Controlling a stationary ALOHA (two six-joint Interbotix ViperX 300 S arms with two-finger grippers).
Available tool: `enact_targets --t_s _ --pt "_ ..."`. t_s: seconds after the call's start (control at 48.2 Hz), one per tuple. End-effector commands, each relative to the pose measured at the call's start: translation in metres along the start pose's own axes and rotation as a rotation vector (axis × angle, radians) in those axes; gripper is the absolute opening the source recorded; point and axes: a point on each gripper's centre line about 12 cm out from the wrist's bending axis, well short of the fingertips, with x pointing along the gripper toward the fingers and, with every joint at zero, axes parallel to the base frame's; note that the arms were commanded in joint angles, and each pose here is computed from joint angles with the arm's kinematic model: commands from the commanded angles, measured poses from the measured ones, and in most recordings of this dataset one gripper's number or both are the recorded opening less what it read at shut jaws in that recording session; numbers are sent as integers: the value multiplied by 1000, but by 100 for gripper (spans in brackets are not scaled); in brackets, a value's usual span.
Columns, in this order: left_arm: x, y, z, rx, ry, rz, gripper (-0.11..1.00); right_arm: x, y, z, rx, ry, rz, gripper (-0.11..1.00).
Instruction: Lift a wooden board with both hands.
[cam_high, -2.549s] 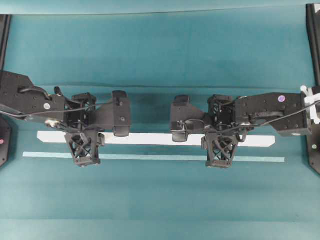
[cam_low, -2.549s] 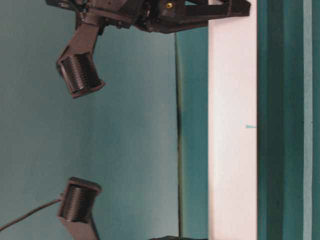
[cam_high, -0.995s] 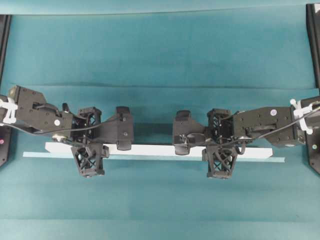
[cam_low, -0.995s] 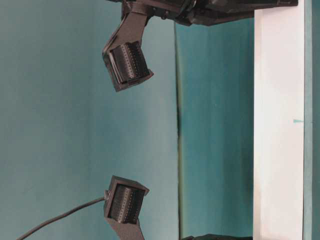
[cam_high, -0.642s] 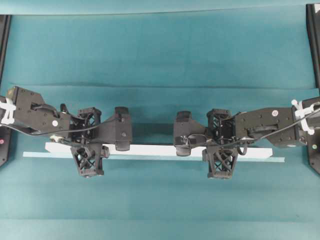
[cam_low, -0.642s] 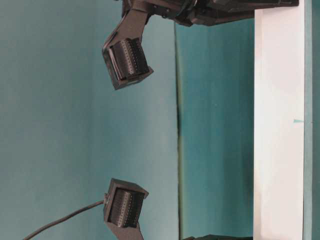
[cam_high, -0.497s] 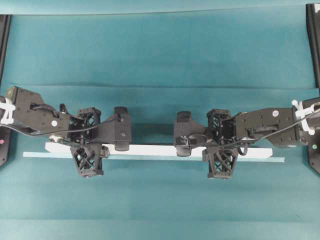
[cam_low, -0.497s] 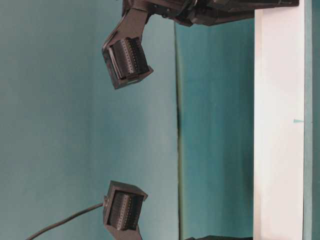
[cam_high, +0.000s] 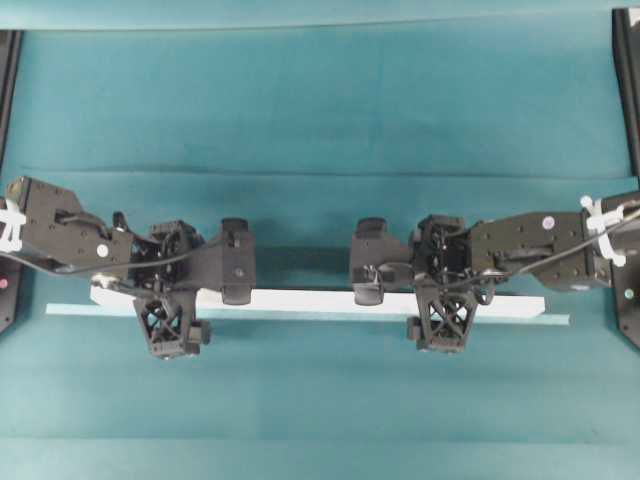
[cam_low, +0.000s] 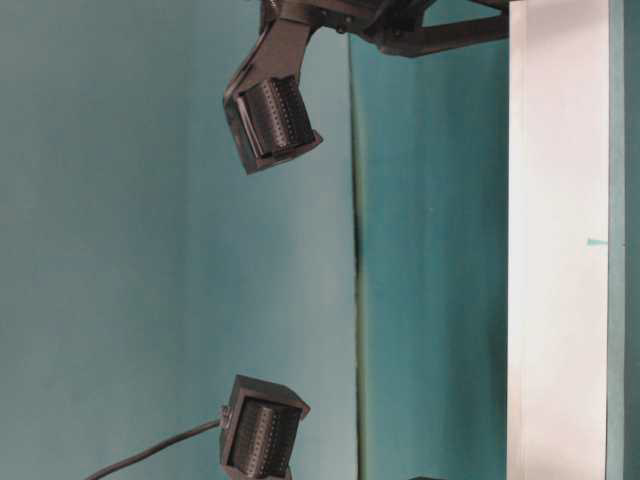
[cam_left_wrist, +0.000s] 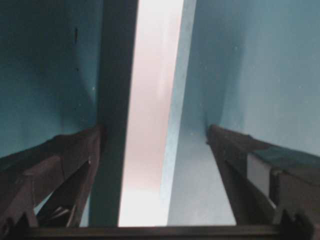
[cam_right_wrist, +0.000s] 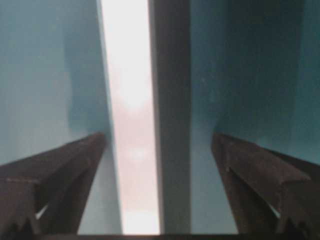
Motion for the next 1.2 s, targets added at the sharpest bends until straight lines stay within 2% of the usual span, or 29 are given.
enact_targets --t_s 0.0,0.187,0.518,0.85,1.181 --pt "-1 2 1 -6 -8 3 99 -2 1 4 1 -15 1 95" --pt "-11 2 5 1 -38 -1 100 -18 2 9 3 -58 5 95" --pt "-54 11 16 -21 -162 -4 100 -64 2 14 2 -196 14 95" --pt "-93 10 19 -15 -258 -12 100 -106 -6 10 22 -318 12 95" --pt "-147 10 27 -14 -468 -33 99 -150 -9 1 2 -491 -4 95"
